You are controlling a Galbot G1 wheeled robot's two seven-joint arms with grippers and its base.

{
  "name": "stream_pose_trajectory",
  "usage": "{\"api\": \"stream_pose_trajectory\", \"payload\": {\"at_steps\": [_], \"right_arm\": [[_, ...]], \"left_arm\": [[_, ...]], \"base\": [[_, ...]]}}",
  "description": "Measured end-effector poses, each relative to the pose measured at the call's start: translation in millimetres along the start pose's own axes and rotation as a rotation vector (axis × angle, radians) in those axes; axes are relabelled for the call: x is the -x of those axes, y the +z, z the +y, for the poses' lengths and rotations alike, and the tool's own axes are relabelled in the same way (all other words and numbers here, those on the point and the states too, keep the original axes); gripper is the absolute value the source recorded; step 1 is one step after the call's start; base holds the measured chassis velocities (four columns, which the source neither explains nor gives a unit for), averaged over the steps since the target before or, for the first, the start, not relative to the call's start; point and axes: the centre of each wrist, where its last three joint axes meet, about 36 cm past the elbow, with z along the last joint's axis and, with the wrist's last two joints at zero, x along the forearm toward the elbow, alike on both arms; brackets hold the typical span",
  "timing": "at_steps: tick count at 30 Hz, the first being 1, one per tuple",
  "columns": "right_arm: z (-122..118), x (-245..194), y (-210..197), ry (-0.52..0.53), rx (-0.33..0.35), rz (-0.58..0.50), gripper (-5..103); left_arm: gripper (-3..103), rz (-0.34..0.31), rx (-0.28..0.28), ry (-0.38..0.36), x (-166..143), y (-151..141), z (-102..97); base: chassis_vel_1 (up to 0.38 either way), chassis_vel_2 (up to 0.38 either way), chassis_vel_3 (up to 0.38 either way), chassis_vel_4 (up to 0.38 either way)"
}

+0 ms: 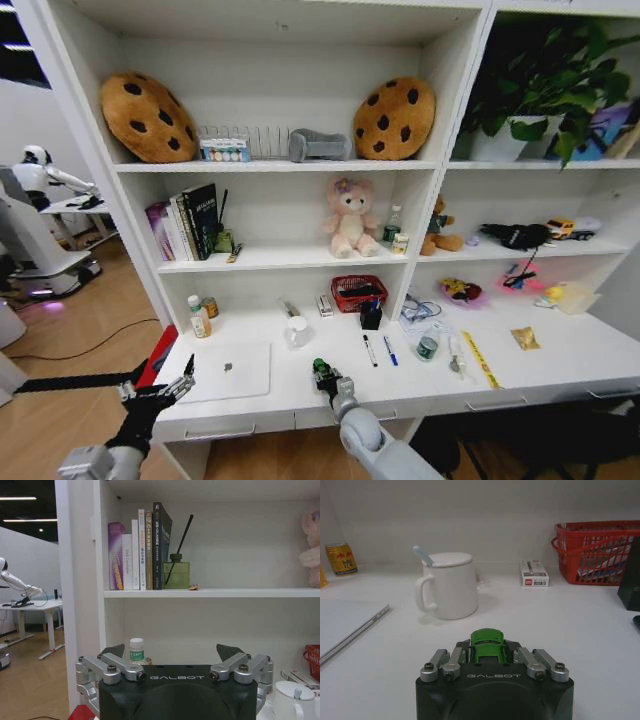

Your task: Organize the objects on the table.

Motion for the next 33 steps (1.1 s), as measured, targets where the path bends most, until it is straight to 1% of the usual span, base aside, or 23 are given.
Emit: {"api": "stream_pose_trajectory", "payload": {"at_steps": [1,3,4,6,8,9,10,11,12,14,15,17,18,20,21,22,23,24,26,27,29,30,33], "right_arm": [[0,0,0,0.0,0.0,0.0,35],[-28,-21,-15,0.004,-0.019,-0.035,35],[-28,-21,-15,0.004,-0.019,-0.035,35],[-49,-43,-32,-0.014,-0.044,-0.075,35],[-56,-51,-39,-0.029,-0.056,-0.092,35],[-66,-61,-50,-0.065,-0.084,-0.118,35],[-66,-61,-50,-0.065,-0.084,-0.118,35],[-77,-68,-64,-0.1,-0.109,-0.155,35],[-77,-68,-64,-0.1,-0.109,-0.155,35],[-96,-81,-95,-0.198,-0.141,-0.214,35],[-96,-81,-95,-0.198,-0.141,-0.214,35],[-115,-91,-140,-0.291,-0.166,-0.296,35],[-115,-91,-140,-0.291,-0.166,-0.296,35],[-128,-94,-180,-0.363,-0.174,-0.357,35],[-128,-94,-180,-0.363,-0.174,-0.357,35],[-134,-90,-203,-0.391,-0.175,-0.385,35],[-138,-87,-215,-0.399,-0.172,-0.399,35],[-138,-87,-215,-0.399,-0.172,-0.399,35],[-147,-76,-243,-0.413,-0.163,-0.413,35],[-147,-76,-243,-0.413,-0.163,-0.413,35],[-155,-65,-274,-0.417,-0.165,-0.428,35],[-155,-65,-274,-0.417,-0.165,-0.428,35],[-159,-44,-299,-0.429,-0.153,-0.427,35]], "left_arm": [[100,0.0,0.0,0.0,0,0,0.0],[100,0.0,0.0,0.002,0,0,-1.0],[100,0.0,0.0,0.002,0,0,-1.0],[100,0.0,0.001,0.004,0,0,-1.9],[100,-0.001,0.001,0.005,0,1,-2.6],[100,-0.001,0.002,0.007,0,1,-4.1],[100,-0.001,0.002,0.007,0,1,-4.1],[100,0.0,0.004,0.009,0,2,-5.7],[100,0.0,0.004,0.009,0,2,-5.7],[100,-0.002,0.009,0.011,-1,4,-7.7],[100,-0.002,0.009,0.011,-1,4,-7.7],[100,-0.009,0.011,0.009,-3,2,-8.1],[100,-0.009,0.011,0.009,-3,2,-8.1],[100,-0.015,0.015,0.005,-3,0,-7.0],[100,-0.015,0.015,0.005,-3,0,-7.0],[100,-0.017,0.016,0.005,-3,0,-6.7],[100,-0.018,0.016,0.004,-3,0,-6.7],[100,-0.018,0.016,0.004,-3,0,-6.7],[100,-0.017,0.018,-0.003,-4,0,-5.9],[100,-0.017,0.018,-0.003,-4,0,-5.9],[100,-0.015,0.026,-0.012,-6,0,-3.2],[100,-0.015,0.026,-0.012,-6,0,-3.2],[100,-0.013,0.033,-0.016,-6,0,-0.9]], "base": [[0.0,0.0,0.0,0.0],[0.0,0.0,0.0,0.0],[0.0,0.0,0.0,0.0],[0.0,0.0,0.0,0.0],[0.0,0.0,0.0,0.0],[0.0,0.0,0.0,0.0],[0.0,0.0,0.0,0.0],[0.0,0.0,0.0,0.0],[0.0,0.0,0.0,0.0],[0.0,0.0,0.0,0.0],[0.0,0.0,0.0,0.0],[0.0,0.0,0.0,0.0],[0.0,0.0,0.0,0.0],[0.0,0.0,0.0,0.0],[0.0,0.0,0.0,0.0],[0.0,0.0,0.0,0.0],[0.0,0.0,0.0,0.0],[0.0,0.0,0.0,0.0],[0.0,0.0,0.0,0.0],[0.0,0.0,0.0,0.0],[0.0,0.0,0.0,0.0],[0.0,0.0,0.0,0.0],[0.0,0.0,0.0,0.0]]}}
